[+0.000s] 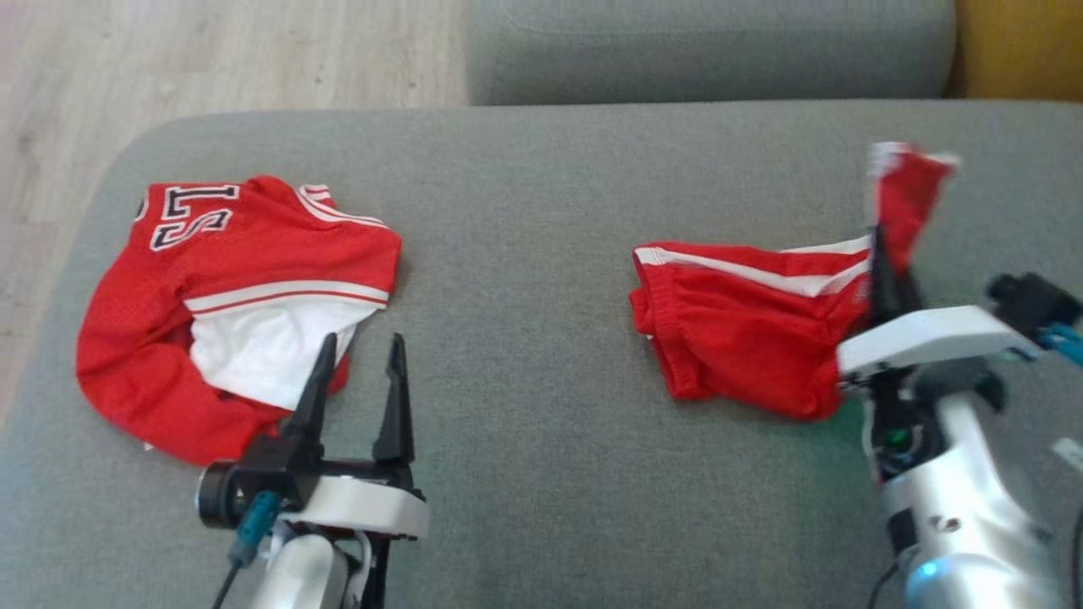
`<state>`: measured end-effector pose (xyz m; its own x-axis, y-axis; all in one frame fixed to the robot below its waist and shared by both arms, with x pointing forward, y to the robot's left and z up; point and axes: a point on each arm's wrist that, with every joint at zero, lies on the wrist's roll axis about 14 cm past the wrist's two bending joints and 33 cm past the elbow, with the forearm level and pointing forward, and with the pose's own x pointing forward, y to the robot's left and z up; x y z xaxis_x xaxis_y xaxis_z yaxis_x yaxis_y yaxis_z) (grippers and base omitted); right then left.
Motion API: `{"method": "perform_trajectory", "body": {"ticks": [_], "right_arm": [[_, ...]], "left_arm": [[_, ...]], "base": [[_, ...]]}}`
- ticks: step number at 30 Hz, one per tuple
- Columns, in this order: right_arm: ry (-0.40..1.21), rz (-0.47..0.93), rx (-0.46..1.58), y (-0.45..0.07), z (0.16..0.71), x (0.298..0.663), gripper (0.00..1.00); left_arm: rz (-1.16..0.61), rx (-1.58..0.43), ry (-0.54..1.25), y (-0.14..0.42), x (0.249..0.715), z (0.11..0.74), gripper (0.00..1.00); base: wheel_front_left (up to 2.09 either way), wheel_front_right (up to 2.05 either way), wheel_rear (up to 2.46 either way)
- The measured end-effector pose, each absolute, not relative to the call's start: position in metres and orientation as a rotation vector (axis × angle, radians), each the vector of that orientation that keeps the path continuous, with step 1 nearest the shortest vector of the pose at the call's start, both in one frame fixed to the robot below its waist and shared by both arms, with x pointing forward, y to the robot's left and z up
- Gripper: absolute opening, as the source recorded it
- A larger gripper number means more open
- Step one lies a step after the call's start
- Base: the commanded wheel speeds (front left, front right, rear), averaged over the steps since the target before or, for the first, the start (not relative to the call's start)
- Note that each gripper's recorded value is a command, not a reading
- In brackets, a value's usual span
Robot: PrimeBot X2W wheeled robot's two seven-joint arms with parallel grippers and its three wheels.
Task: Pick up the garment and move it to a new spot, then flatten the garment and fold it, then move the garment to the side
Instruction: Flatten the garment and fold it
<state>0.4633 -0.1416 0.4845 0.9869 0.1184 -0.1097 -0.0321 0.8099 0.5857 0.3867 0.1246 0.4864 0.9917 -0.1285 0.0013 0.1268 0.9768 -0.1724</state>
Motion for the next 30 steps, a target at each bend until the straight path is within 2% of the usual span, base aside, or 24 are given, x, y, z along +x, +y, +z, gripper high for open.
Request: {"method": "perform_trajectory", "body": {"ticks": [9,16,26,27,28,29,30], "right_arm": [[0.229,0.339,0.608,-0.051,0.483,0.44,0.0],[0.315,0.45,0.556,-0.013,0.464,0.421,0.0],[0.449,0.62,0.249,0.02,0.421,0.396,0.0],[0.462,0.62,0.227,0.018,0.416,0.394,0.49],[0.474,0.619,0.206,0.016,0.411,0.392,0.49],[0.483,0.612,0.19,0.012,0.406,0.39,1.0],[0.487,0.601,0.182,0.008,0.402,0.39,1.0]], "left_arm": [[-0.092,-0.173,-0.002,0.137,0.373,0.49,1.0],[-0.078,-0.172,0.01,0.141,0.371,0.486,1.0],[-0.063,-0.172,0.023,0.145,0.37,0.481,1.0],[-0.063,-0.172,0.024,0.146,0.37,0.481,1.0],[-0.062,-0.171,0.025,0.146,0.37,0.48,1.0],[-0.061,-0.171,0.025,0.146,0.37,0.48,1.0],[-0.063,-0.171,0.025,0.146,0.37,0.48,1.0]], "base": [[0.0,0.0,0.0],[0.0,0.0,0.0],[0.0,0.0,0.0],[0.0,0.0,0.0],[0.0,0.0,0.0],[0.0,0.0,0.0],[0.0,0.0,0.0]]}}
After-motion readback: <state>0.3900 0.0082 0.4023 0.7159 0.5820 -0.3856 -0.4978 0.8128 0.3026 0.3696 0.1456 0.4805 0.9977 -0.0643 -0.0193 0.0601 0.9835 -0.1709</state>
